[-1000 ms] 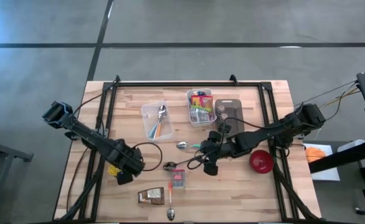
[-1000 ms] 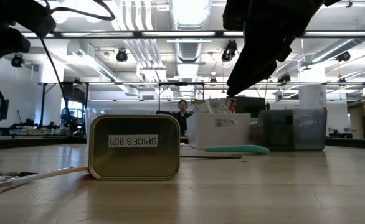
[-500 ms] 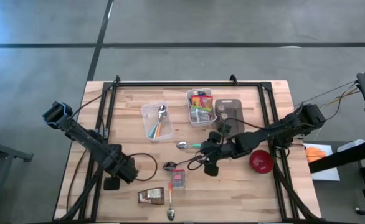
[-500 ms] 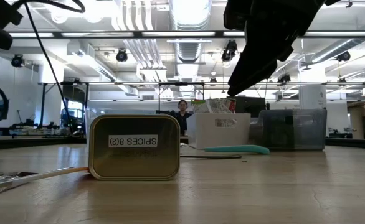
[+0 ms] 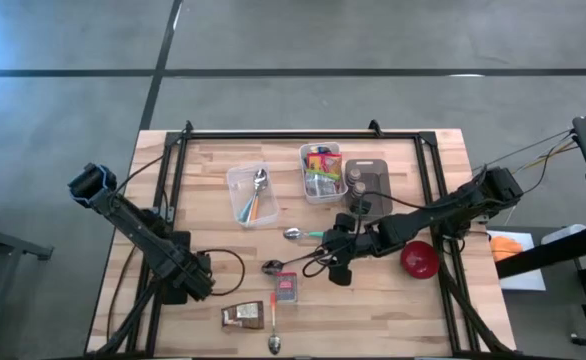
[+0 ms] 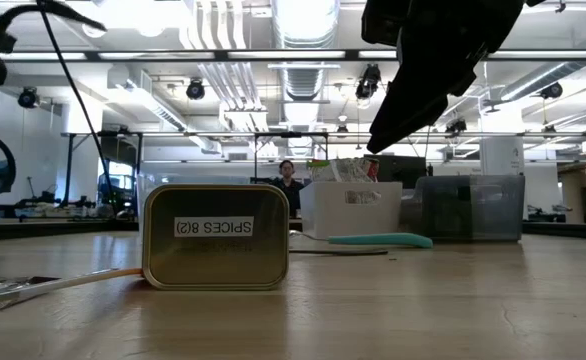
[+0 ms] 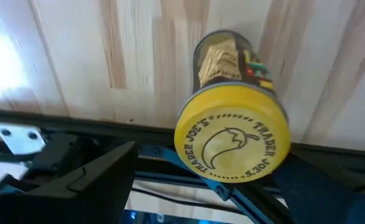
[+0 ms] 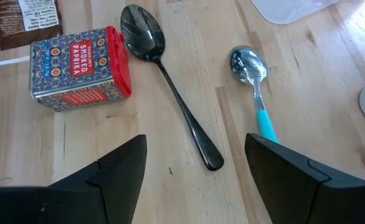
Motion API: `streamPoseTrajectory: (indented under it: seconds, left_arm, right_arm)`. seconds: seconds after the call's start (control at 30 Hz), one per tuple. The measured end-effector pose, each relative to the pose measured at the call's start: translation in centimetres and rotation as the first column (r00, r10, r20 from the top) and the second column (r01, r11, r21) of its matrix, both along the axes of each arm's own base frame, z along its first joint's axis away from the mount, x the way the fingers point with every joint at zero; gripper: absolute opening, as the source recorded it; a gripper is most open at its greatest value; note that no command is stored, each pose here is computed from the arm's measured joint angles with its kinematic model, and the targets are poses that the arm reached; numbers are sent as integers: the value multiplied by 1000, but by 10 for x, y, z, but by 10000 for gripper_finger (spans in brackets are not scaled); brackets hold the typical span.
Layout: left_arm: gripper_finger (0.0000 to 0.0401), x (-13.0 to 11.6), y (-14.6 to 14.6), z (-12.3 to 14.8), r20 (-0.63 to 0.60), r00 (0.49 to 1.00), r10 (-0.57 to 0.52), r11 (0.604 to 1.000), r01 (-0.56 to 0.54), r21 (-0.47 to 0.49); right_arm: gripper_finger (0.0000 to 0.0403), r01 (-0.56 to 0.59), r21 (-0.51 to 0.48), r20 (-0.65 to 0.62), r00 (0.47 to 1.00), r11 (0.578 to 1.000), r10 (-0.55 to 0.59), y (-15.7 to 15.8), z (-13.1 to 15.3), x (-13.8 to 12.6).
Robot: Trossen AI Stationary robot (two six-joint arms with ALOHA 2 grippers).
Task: Pick & Place Food Item
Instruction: Put the yellow seasoning can into the black bin
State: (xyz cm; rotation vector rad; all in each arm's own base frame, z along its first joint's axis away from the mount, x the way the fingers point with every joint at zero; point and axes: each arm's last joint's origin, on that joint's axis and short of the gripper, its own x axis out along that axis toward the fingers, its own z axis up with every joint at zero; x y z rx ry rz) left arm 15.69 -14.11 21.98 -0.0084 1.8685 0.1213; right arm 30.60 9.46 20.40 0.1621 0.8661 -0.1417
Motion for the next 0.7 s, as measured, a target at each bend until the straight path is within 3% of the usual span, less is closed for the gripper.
streamPoseTrajectory:
  seconds: [0.7]
  left_arm:
    - [358, -4, 4, -14, 37, 995, 88, 996, -88, 12]
  right_arm:
    - [269, -5, 3, 11, 1000, 1000, 5, 1, 1, 1]
